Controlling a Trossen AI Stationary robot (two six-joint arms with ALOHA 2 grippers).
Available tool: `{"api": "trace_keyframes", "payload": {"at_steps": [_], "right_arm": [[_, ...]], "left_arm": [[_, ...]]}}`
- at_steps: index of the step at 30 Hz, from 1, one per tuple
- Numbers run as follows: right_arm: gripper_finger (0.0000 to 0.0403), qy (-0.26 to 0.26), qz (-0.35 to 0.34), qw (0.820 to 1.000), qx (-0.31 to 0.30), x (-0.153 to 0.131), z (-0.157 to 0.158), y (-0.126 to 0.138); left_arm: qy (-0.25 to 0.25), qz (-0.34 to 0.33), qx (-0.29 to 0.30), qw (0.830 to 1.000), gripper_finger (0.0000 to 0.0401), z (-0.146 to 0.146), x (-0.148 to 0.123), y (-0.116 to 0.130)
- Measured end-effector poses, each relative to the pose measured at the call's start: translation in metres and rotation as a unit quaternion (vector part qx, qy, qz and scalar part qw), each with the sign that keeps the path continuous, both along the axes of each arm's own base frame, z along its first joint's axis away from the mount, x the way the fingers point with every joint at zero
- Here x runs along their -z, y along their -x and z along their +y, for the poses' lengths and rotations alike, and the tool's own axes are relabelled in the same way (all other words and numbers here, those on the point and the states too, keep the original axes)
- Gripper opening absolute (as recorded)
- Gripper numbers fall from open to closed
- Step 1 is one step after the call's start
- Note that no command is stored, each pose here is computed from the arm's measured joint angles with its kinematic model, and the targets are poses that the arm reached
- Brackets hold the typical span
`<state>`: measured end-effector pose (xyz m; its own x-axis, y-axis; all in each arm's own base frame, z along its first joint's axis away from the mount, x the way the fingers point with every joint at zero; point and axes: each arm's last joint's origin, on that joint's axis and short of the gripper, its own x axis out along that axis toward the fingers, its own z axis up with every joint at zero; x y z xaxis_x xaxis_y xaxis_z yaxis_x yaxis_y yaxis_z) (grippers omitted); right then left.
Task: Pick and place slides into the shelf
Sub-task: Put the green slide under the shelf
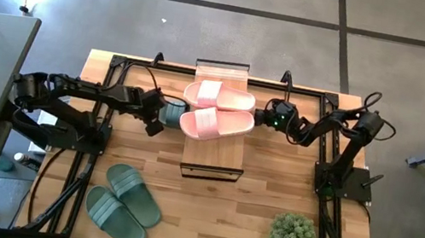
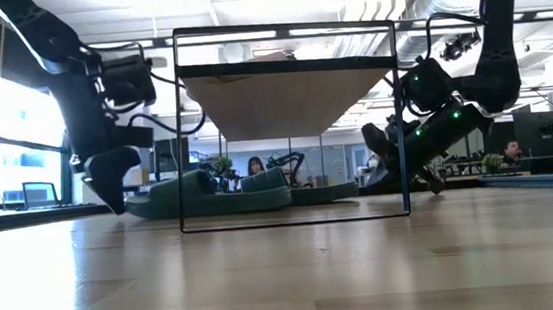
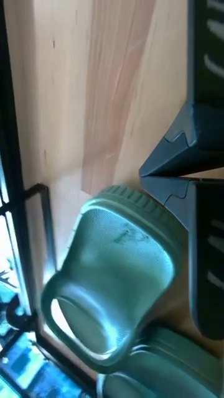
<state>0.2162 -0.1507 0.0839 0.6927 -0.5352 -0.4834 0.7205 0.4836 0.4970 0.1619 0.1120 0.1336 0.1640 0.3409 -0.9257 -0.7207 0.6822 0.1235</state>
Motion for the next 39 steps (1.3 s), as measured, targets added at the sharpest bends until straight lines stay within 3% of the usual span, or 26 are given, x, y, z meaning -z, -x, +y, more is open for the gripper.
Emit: {"api": "trace_keyframes", "payload": {"at_steps": [10, 39], "right_arm": [[0.0000, 0.061, 0.031, 0.996, -0.058, -0.007, 0.000, -0.015], [0.0000, 0.047, 0.036, 0.996, -0.072, -0.005, 0.001, -0.015]], "left_arm": [[0.002, -0.017, 0.016, 1.000, 0.0000, 0.004, 0.008, -0.009], [-0.001, -0.101, 0.099, 0.990, 0.0000, 0.007, 0.016, -0.034]]}}
